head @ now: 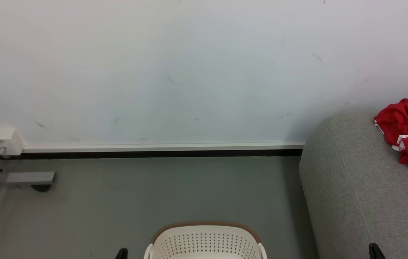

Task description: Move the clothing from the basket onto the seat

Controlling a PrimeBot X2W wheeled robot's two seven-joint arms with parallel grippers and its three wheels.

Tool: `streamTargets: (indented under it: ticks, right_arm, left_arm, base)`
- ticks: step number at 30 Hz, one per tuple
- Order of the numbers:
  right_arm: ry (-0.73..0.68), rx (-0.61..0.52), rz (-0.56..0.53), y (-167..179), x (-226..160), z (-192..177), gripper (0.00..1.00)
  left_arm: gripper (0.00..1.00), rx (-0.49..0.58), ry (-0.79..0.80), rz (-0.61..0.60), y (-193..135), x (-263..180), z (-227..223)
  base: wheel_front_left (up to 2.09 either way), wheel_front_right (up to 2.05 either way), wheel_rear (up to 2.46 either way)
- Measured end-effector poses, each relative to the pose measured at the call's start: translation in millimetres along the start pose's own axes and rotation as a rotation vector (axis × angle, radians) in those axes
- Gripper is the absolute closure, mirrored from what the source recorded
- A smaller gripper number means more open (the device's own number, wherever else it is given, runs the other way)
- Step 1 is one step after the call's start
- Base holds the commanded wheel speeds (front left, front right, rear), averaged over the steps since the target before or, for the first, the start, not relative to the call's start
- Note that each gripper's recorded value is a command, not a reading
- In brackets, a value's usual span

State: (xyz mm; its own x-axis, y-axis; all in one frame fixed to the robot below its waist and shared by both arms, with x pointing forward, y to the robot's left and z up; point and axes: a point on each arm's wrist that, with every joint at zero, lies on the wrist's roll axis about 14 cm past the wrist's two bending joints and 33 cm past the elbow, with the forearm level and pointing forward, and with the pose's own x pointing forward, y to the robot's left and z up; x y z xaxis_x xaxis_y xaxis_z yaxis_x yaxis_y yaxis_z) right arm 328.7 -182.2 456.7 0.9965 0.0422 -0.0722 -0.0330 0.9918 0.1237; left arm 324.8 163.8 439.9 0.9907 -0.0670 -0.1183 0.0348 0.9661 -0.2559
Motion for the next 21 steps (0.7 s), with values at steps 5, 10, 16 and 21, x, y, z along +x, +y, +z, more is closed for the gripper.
streamTargets:
  ticks: [5, 10, 16, 21]
  right_arm:
    - [0.016, 0.096, -0.027, -4, 1, -3, 1.00]
    - [0.022, 0.187, -0.048, -7, 2, -3, 1.00]
    - [0.013, 0.296, -0.065, -9, 7, 1, 1.00]
    - [0.012, 0.378, -0.077, -11, 10, 3, 1.00]
  left_arm:
    - [1.00, -0.080, 0.014, 0.028, 6, 1, -1]
    - [1.00, -0.169, 0.008, 0.052, 10, 3, 2]
    - [1.00, -0.261, 0.003, 0.072, 14, 6, 6]
    - [1.00, -0.339, -0.005, 0.081, 16, 10, 11]
  base:
    - [0.00, 0.00, 0.00]
    - [0.00, 0.00, 0.00]
    - [0.00, 0.00, 0.00]
    - [0.00, 0.00, 0.00]
